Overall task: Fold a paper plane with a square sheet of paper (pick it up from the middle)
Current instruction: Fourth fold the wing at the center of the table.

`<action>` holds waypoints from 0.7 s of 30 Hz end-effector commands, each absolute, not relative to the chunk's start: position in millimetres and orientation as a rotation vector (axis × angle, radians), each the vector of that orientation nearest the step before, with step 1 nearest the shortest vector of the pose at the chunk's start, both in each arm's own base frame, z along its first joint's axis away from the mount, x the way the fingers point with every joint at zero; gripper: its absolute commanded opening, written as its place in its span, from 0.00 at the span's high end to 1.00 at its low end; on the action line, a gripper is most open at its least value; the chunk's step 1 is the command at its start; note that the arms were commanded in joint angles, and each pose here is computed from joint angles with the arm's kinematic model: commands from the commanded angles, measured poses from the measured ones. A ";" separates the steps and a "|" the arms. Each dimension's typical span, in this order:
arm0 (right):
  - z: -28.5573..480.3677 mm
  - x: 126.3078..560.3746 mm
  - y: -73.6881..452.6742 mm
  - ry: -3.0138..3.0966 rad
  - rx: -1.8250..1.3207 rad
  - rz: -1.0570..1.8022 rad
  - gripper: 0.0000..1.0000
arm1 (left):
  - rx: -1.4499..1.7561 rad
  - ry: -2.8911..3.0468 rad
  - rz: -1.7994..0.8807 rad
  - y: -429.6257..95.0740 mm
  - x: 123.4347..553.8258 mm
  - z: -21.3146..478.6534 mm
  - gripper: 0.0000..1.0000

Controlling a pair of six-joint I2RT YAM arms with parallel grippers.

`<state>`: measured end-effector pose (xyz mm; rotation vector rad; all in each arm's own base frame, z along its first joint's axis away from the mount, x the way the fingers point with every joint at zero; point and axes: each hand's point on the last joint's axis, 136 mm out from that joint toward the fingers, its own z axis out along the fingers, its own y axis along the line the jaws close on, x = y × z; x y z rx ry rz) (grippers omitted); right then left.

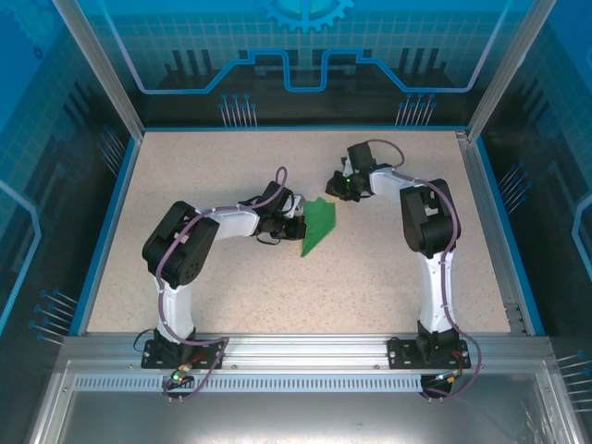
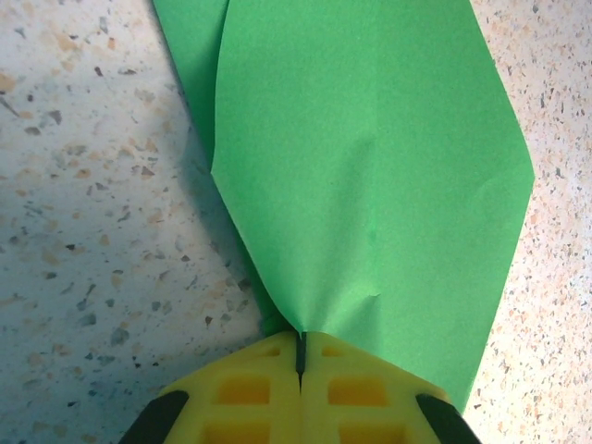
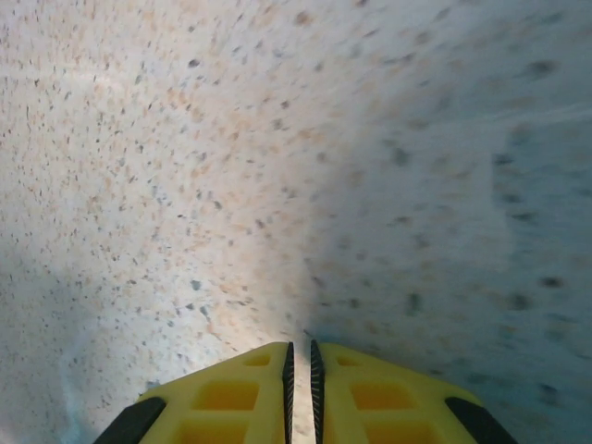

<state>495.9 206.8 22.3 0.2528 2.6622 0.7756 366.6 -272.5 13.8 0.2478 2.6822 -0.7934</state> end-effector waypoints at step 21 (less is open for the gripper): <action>17.8 392.8 279.2 2.693 0.089 1.003 0.87 | 0.207 2.950 -0.681 -242.6 320.6 -26.6 0.89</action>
